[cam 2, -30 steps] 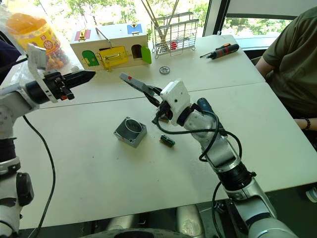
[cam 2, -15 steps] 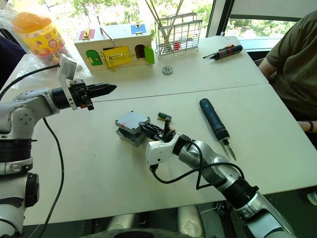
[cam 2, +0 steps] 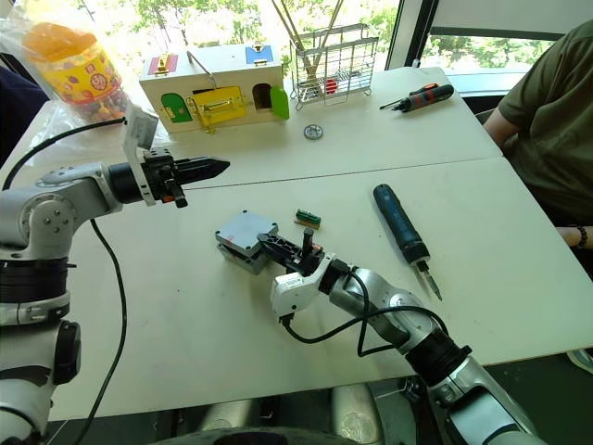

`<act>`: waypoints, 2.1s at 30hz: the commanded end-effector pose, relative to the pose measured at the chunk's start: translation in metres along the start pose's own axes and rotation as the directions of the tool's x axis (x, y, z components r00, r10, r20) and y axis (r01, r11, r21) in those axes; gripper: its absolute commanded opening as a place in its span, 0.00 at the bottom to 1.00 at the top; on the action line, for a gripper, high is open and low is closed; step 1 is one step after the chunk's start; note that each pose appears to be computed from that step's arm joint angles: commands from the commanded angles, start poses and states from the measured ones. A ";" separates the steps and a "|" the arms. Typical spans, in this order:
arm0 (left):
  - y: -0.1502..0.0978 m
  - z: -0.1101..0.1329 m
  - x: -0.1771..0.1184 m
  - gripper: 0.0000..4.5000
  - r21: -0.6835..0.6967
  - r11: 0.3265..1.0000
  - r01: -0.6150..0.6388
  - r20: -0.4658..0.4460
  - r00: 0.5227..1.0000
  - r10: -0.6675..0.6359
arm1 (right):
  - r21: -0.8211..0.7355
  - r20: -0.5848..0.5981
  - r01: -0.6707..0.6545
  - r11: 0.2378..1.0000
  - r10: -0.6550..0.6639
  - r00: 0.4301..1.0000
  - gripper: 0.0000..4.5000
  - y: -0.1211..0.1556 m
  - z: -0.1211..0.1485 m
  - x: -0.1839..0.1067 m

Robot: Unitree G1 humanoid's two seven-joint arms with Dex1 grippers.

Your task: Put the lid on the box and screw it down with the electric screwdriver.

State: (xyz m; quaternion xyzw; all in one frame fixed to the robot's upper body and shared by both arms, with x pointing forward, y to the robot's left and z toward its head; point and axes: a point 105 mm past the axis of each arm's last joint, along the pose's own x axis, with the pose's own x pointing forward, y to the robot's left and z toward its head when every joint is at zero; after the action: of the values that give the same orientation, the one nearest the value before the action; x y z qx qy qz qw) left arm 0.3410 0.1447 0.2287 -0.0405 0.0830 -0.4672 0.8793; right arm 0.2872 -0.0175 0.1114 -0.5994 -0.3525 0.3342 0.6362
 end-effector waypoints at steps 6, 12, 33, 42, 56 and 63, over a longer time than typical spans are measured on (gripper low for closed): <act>-0.004 0.000 -0.001 0.01 0.031 0.999 0.003 -0.019 1.000 -0.003 | -0.031 0.047 0.025 0.999 -0.023 0.999 0.03 0.002 0.010 0.002; -0.004 -0.002 0.000 0.01 0.026 1.000 0.005 -0.023 1.000 -0.005 | -0.081 0.054 0.021 0.996 -0.017 0.998 0.03 0.007 0.013 0.001; -0.003 -0.005 0.002 0.01 0.017 1.000 0.007 -0.030 1.000 -0.007 | -0.202 -0.003 0.021 0.979 -0.022 1.000 0.03 0.020 0.004 0.001; -0.002 -0.010 0.001 0.01 0.017 1.000 0.003 -0.038 0.999 -0.003 | -0.175 0.027 -0.011 0.985 0.016 1.000 0.03 0.030 0.008 -0.003; -0.001 -0.028 -0.001 0.01 0.069 0.998 0.002 -0.108 0.994 0.005 | -0.157 0.014 -0.049 0.986 0.052 0.999 0.03 0.039 0.004 -0.007; -0.001 -0.030 -0.001 0.01 0.068 0.998 0.004 -0.112 0.994 0.004 | -0.159 -0.007 -0.052 0.986 0.052 0.999 0.03 0.038 -0.001 -0.007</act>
State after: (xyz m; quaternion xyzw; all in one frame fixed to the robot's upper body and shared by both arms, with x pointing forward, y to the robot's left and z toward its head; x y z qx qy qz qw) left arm 0.3367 0.1463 0.1903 -0.0026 0.1359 -0.4656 0.8745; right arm 0.2836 -0.0157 0.0928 -0.6441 -0.3961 0.2963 0.5834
